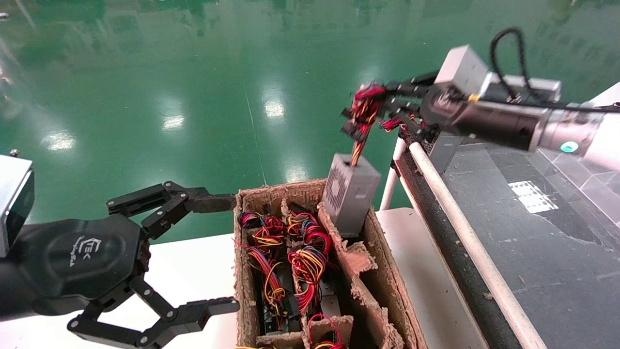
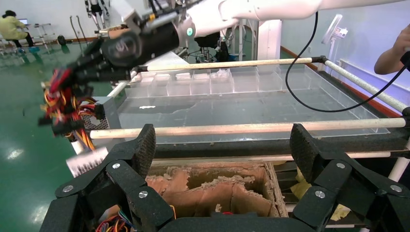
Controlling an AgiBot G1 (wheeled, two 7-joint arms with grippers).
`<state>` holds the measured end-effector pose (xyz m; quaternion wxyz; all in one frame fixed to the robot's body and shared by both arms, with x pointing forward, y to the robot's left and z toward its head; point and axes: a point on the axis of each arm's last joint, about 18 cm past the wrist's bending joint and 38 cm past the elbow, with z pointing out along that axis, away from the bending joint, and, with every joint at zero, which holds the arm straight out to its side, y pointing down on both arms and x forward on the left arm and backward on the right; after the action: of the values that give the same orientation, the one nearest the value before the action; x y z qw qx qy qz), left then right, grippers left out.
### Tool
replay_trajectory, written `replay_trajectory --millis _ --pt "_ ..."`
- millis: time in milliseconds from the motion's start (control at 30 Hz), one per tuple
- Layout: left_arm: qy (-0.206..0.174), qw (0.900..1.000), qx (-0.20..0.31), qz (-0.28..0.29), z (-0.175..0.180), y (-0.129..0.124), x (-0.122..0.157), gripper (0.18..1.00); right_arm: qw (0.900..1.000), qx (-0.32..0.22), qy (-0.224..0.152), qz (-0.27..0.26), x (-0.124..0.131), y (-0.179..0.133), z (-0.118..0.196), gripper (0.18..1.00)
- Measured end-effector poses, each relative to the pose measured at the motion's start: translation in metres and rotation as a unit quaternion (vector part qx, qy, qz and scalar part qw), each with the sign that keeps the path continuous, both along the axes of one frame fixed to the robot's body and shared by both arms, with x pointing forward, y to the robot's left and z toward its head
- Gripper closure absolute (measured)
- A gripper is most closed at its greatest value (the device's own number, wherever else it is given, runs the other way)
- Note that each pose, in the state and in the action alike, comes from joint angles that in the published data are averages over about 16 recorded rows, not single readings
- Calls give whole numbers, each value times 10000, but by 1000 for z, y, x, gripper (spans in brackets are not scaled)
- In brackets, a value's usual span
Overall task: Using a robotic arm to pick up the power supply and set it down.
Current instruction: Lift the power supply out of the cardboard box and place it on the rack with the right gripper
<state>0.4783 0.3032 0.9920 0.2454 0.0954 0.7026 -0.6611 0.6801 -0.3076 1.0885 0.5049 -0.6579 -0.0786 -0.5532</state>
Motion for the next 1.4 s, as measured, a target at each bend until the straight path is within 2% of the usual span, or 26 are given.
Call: replay_trajectory --millis 400,833,1133,1400 --pt "0 10000 0 0 0 0 0 184 9965 493 -628 -231 -19 -21 70 944" --pt "0 10000 0 0 0 0 0 184 9853 780 -1182 -955 -40 -64 134 944" --pt "0 10000 0 0 0 0 0 184 9729 907 -1392 -1607 -57 -113 152 944" --pt "0 10000 0 0 0 0 0 184 9628 954 -1292 -2173 -63 -155 142 944"
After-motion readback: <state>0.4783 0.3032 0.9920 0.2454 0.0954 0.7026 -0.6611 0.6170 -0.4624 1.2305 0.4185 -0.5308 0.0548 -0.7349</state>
